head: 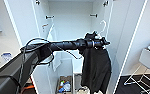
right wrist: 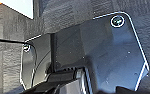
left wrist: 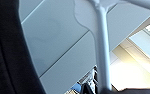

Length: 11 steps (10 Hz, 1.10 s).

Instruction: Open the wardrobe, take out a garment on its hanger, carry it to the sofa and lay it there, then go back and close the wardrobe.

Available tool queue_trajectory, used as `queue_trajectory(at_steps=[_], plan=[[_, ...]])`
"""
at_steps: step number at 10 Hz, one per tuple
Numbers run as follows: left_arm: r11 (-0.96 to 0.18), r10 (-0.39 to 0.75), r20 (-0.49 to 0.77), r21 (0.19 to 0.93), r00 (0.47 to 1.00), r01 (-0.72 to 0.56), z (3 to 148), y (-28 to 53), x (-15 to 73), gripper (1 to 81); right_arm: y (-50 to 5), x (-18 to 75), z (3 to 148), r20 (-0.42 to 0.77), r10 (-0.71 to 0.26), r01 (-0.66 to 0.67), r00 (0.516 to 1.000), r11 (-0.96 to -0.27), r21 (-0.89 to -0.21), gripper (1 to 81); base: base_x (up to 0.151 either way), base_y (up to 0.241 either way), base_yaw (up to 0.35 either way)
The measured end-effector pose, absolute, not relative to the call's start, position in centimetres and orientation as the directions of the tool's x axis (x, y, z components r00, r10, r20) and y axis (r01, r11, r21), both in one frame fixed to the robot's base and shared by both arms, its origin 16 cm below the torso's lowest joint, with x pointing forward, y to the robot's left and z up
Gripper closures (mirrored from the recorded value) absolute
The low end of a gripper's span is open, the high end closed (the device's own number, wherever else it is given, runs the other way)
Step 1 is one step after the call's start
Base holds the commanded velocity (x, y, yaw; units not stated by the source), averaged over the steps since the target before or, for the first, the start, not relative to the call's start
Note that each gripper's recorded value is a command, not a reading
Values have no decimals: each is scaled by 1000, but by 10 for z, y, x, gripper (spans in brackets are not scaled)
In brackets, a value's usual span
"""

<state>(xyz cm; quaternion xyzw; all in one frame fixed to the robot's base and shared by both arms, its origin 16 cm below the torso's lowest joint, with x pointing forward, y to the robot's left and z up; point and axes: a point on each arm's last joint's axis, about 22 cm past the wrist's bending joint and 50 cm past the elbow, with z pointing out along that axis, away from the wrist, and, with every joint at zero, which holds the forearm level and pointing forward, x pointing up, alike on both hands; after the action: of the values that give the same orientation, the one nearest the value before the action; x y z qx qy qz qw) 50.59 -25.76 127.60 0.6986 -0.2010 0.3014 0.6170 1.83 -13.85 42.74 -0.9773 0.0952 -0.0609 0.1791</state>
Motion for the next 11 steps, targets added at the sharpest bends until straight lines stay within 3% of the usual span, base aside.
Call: queue_trajectory(at_steps=[5, 8, 11], plan=[[-108, 5, 668, 740, 744, -664, 1236, -246, 460, 811, -140, 28, 428, 99, -210, -162, 973, -918, -361, 10, 0, 0, 0], [-97, -28, 631, 770, 775, -630, 1188, -224, 440, 811, -140, 29, 428, 98, -210, -162, 973, -918, -361, 10, 0, 0, 0], [-38, -45, 647, 760, 761, -648, 1195, -206, 417, 811, -140, 29, 428, 100, -211, -162, 972, -918, -361, 10, 0, 0, 0]])
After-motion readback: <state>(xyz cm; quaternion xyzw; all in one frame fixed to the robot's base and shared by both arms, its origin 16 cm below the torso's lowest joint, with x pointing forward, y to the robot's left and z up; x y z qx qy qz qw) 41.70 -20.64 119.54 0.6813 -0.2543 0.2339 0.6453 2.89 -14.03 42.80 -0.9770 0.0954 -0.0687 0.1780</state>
